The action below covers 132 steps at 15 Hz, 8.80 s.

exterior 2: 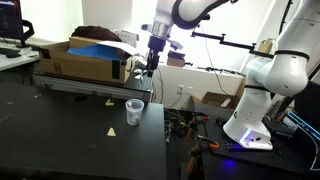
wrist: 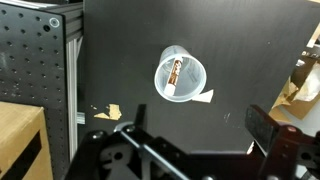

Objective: Remove the marker from the cup and put it on the table

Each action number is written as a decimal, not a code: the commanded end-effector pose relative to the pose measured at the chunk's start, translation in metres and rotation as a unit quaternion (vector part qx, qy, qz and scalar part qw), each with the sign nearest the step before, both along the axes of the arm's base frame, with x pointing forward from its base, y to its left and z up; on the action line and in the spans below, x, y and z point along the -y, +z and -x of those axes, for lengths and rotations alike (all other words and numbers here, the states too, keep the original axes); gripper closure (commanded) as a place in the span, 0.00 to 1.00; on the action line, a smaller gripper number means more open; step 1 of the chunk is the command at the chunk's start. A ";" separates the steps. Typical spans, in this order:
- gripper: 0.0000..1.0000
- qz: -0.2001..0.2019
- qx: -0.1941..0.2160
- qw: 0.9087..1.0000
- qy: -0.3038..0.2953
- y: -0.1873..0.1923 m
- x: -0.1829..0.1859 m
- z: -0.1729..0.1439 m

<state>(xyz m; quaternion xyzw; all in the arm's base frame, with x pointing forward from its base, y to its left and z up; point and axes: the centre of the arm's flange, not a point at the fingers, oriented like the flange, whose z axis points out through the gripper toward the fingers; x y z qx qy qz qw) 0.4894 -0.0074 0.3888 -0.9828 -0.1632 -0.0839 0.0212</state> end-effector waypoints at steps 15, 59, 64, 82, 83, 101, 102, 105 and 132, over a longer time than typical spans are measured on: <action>0.00 -0.018 0.023 0.996 -0.088 -0.046 -0.006 -0.036; 0.44 0.011 0.037 0.993 -0.116 -0.137 -0.027 -0.050; 0.52 0.009 0.027 0.991 -0.130 -0.144 -0.029 -0.031; 0.46 0.001 0.061 0.992 -0.112 -0.176 -0.039 -0.012; 0.46 0.001 0.061 0.992 -0.113 -0.175 -0.039 -0.013; 0.55 0.014 0.062 0.984 -0.167 -0.164 -0.022 -0.038; 0.56 0.014 0.061 0.984 -0.168 -0.166 -0.022 -0.038; 0.60 0.014 0.055 0.984 -0.171 -0.166 -0.020 -0.041; 0.95 0.025 0.078 0.980 -0.182 -0.127 -0.027 0.002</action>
